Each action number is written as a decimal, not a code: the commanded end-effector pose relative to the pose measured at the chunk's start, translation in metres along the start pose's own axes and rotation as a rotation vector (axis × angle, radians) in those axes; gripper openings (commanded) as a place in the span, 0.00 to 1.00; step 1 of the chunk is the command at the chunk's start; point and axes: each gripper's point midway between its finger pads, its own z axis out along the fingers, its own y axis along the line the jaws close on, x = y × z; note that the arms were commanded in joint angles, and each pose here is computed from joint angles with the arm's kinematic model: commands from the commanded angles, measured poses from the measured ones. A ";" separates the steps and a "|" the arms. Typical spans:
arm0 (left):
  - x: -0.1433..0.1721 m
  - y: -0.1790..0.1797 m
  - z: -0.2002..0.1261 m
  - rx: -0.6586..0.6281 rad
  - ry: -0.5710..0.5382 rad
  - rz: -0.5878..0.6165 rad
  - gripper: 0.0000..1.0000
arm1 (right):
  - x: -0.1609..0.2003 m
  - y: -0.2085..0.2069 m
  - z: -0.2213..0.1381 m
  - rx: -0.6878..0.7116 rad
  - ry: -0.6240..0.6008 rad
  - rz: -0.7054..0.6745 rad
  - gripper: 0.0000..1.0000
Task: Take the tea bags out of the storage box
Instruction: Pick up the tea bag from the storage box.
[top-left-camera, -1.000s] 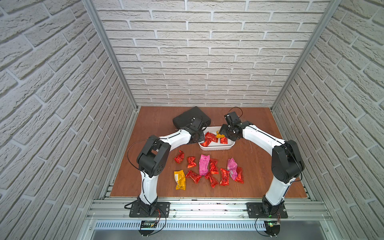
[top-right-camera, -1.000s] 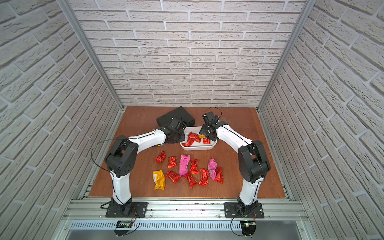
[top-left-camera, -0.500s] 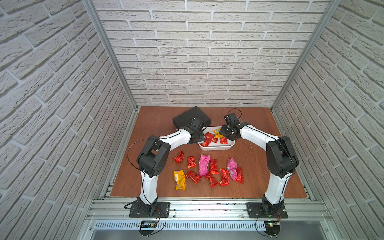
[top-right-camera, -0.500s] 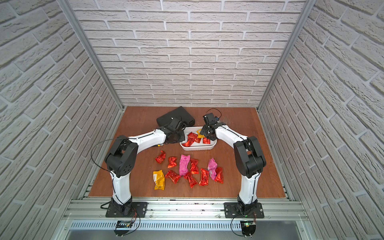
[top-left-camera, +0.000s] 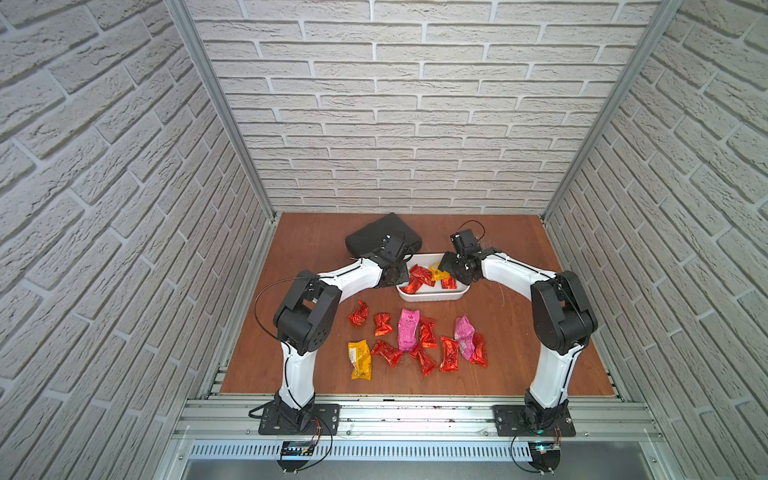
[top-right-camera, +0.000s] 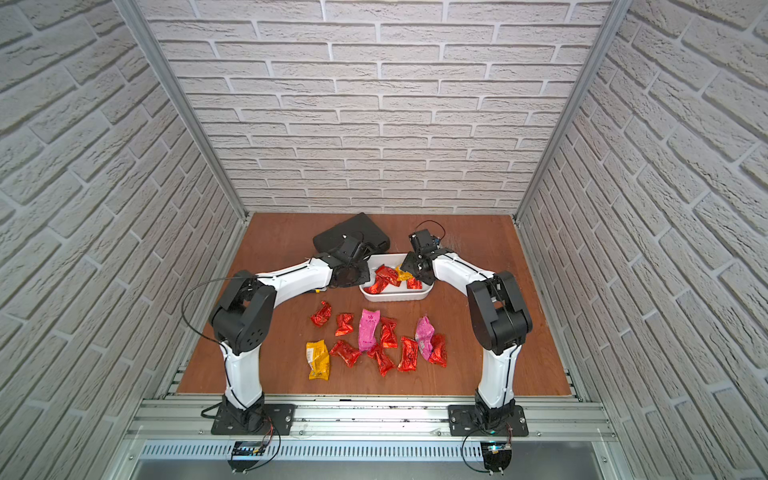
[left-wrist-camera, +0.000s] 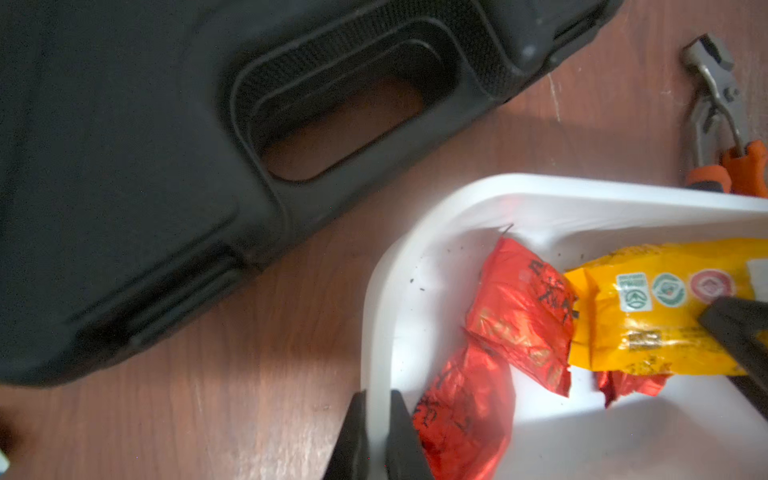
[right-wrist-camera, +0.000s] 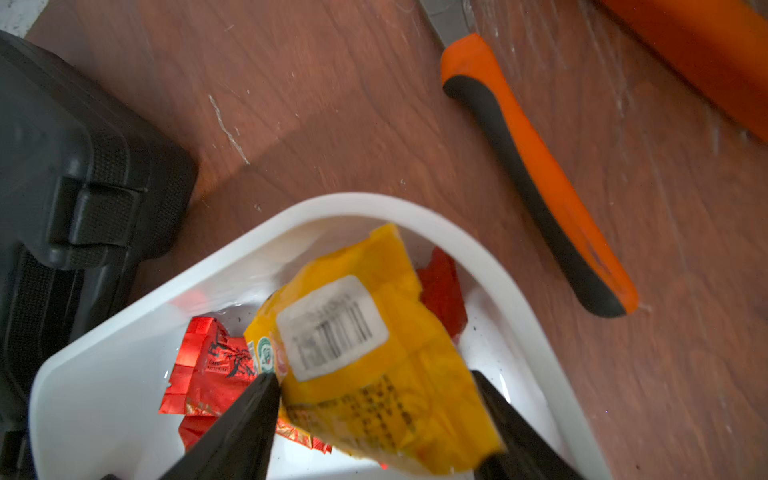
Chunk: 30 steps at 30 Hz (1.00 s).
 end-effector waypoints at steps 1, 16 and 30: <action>-0.015 -0.009 -0.010 0.019 -0.040 -0.001 0.00 | -0.012 0.000 -0.007 -0.030 -0.037 0.024 0.71; -0.016 -0.006 -0.014 0.009 -0.047 0.001 0.00 | -0.025 0.024 -0.033 -0.183 -0.058 -0.041 0.12; -0.016 -0.007 -0.011 0.010 -0.050 0.035 0.00 | -0.017 0.005 -0.118 -0.246 -0.059 -0.227 0.03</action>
